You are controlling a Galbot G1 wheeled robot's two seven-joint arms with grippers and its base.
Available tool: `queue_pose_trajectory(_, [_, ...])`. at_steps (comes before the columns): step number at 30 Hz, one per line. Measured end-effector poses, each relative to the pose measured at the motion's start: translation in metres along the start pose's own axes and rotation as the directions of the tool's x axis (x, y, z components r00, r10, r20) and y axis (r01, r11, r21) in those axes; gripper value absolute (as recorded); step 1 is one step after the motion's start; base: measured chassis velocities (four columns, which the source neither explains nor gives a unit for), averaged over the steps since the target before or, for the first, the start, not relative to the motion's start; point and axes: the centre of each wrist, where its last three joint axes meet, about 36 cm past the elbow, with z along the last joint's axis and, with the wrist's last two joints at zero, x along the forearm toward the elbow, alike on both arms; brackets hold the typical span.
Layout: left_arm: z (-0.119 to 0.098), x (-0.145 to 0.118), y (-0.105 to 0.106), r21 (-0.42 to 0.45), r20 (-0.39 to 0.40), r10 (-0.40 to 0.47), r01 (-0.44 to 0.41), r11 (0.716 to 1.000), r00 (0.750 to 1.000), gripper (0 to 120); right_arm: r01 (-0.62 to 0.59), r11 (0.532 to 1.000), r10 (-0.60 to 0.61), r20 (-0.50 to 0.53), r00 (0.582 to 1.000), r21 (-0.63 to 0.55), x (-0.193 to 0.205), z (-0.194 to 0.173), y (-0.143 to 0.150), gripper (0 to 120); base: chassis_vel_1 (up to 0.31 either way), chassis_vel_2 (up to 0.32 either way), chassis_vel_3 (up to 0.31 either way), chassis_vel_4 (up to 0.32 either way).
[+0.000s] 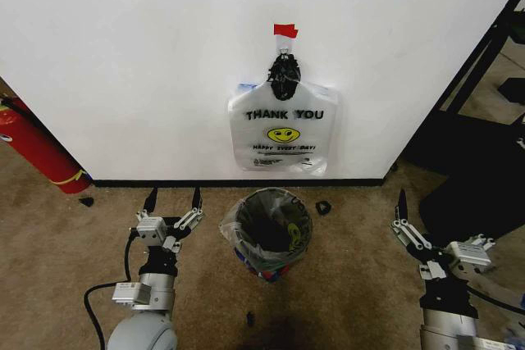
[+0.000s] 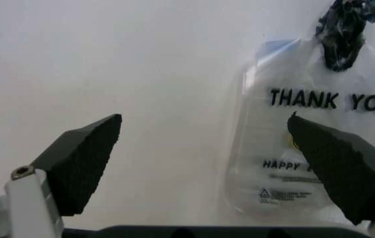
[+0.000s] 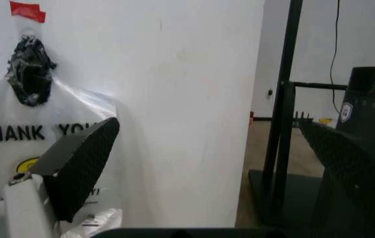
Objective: Pick up the garbage bag from the wall and place it over the trash bin.
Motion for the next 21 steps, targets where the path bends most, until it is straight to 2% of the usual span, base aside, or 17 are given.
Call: queue_pose_trajectory(21, [-0.0026, -0.0036, -0.0011, 0.004, 0.02, 0.008, -0.008, 1.0, 1.0, 98, -0.001, 1.0, 0.001, -0.012, 1.0, 0.002, -0.0003, 0.0017, -0.0001, 100, 0.0, 0.0, 0.0, 0.0])
